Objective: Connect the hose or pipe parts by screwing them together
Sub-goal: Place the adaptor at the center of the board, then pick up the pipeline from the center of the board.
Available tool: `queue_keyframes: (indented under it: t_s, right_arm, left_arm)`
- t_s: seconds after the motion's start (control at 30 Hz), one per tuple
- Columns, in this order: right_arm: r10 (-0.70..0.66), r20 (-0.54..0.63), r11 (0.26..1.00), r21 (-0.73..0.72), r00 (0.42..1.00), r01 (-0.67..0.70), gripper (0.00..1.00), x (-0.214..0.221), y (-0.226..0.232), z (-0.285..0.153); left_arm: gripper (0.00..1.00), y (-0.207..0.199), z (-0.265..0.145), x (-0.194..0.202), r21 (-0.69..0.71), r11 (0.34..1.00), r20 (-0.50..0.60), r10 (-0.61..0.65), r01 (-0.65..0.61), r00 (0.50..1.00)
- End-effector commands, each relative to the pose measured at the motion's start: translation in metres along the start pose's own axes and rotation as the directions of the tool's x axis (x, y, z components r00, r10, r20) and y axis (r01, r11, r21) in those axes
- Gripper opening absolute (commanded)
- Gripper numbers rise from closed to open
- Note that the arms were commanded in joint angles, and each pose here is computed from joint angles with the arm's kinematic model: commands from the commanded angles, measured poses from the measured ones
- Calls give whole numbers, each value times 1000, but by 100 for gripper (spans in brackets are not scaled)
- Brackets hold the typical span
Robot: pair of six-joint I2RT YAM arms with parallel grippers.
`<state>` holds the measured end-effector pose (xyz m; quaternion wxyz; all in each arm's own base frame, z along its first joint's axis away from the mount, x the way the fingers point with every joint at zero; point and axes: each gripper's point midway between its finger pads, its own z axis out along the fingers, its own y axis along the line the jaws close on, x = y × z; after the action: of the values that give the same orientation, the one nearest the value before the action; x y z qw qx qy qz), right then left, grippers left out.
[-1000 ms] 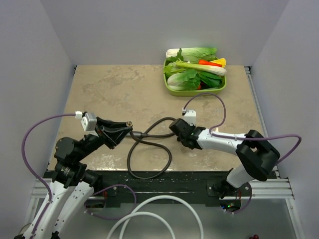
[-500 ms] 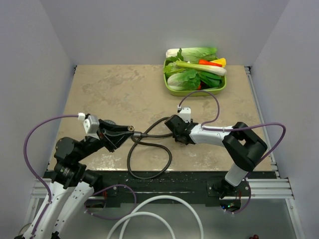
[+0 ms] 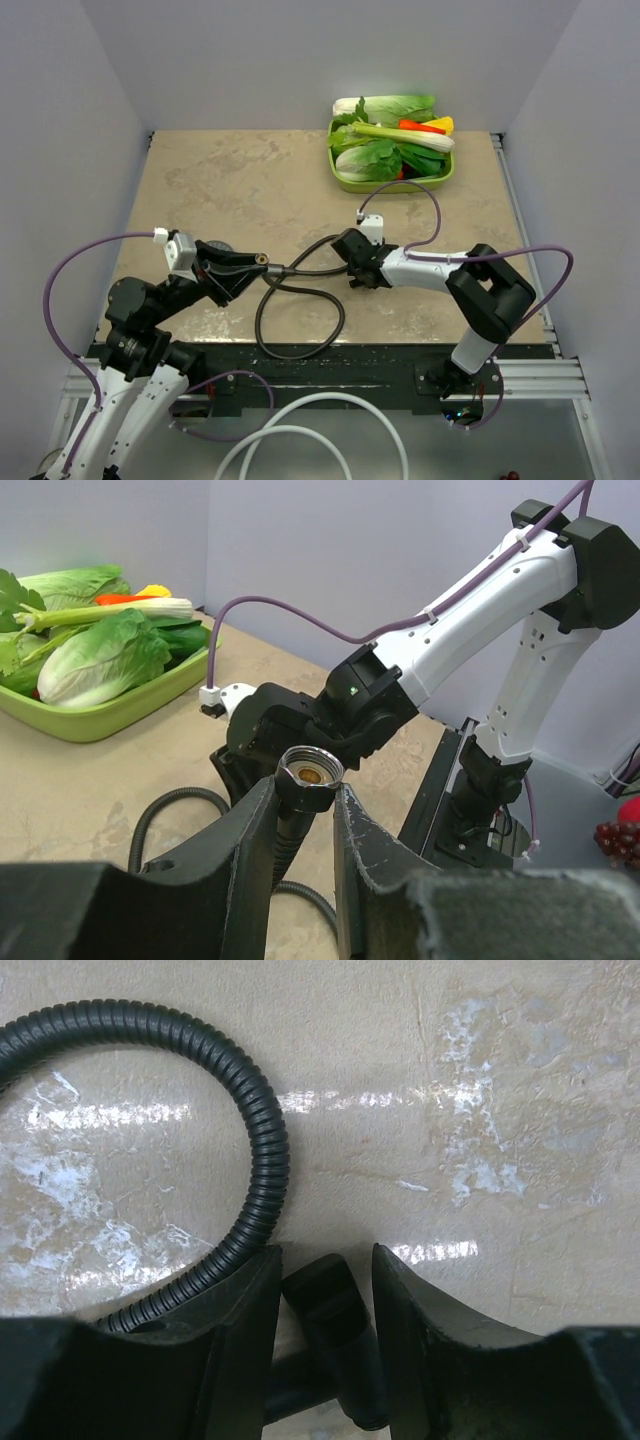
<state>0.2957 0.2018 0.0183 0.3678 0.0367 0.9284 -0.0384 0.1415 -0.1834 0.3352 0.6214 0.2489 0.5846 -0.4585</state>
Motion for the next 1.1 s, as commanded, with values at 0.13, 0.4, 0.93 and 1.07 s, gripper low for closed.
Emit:
queue_keyframes:
  t_s: [0.13,0.4,0.93,1.07]
  right_arm:
    - [-76,-125,996,28,989,80,52,33,-30,-15]
    - [-59,-165,998,6,985,61,47,51,-33,-17]
    - [152,234,879,-475,960,-23,0,-115,42,-128]
    - [196,436,757,-637,878,147,0,-195,60,-227]
  left_arm:
    - [0,-13,-2,-25,30,999,71,40,-42,997]
    - [0,-15,-2,-27,38,998,78,37,-40,996]
    - [0,-50,-7,8,308,951,-22,10,-3,1000]
    - [0,-58,-10,11,365,931,-17,19,-12,1000]
